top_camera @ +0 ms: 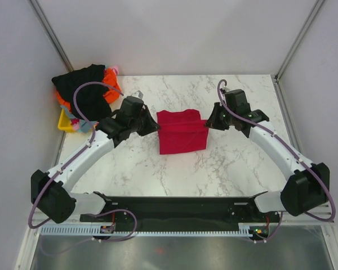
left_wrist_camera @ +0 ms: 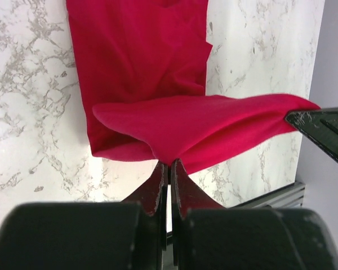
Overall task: Fold and stack the t-shirts
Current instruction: Fold the tshirt
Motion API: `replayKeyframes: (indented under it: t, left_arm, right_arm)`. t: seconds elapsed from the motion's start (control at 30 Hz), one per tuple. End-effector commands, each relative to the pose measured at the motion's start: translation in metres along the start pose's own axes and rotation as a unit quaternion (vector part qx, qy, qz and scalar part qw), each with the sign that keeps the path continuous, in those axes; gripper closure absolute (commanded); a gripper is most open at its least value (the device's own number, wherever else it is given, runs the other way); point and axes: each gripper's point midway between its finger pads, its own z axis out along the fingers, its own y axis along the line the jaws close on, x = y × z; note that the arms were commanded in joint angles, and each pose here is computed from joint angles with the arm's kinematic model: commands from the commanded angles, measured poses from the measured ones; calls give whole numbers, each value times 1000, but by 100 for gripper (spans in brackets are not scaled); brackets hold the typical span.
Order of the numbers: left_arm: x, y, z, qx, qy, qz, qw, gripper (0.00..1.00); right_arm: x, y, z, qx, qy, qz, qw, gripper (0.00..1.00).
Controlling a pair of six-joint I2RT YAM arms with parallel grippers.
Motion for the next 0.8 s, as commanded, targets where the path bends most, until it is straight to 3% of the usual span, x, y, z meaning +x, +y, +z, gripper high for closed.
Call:
replayKeyframes:
  t: [0.0,0.17,0.3,0.33,0.37,0.4,0.43,0.47,0.5,0.53,0.57,0.6,0.63,0.7,0.77]
  left_arm:
    - [-31,-9,5,23,-13,19,999,98]
    - [-65,1,41,7,-8,22,1000,98]
    - [-97,31,93,-23,8,7,1000,98]
    - [-118,22,100,-8,-3,8,1000,97]
    - [-113,42,132,-10,37,-7,999,93]
    - [-120,47,145,-7,43,-15,999,86]
    - [-151,31,150,18,23,-11,1000,76]
    - [-157,37,166,24,35,-14,999,59]
    - [-150,64,200,14,68,-34,997,52]
    - [-186,46,203,39,37,-22,998,48]
    - [-195,45,211,48,37,-21,998,46]
    - [-178,60,230,52,86,-43,994,46]
    - [-200,38,218,82,63,-27,994,46]
    - [-202,32,213,94,61,-16,994,44]
    - [-199,31,201,92,60,-7,994,44]
  right_arm:
    - [-35,-2,14,13,-22,-22,999,100]
    - [-63,6,46,7,-18,-21,1000,100]
    - [-80,-13,108,23,13,-4,1000,100]
    - [-85,-15,121,22,17,-1,1000,96]
    - [-110,-5,126,-2,2,-3,1000,86]
    - [-100,-23,162,9,33,12,999,46]
    - [-105,-29,175,14,40,19,999,34]
    - [-144,-11,174,-8,7,11,1000,29]
    - [-138,-35,203,10,28,28,999,24]
    - [-148,-39,209,17,22,37,999,23]
    - [-183,-28,201,6,-17,40,999,23]
    - [-187,-37,206,5,-14,61,998,23]
    - [-196,-36,200,3,-25,64,998,23]
    - [-214,-29,175,13,-64,53,996,23]
    - [-193,-44,171,36,-56,44,997,22]
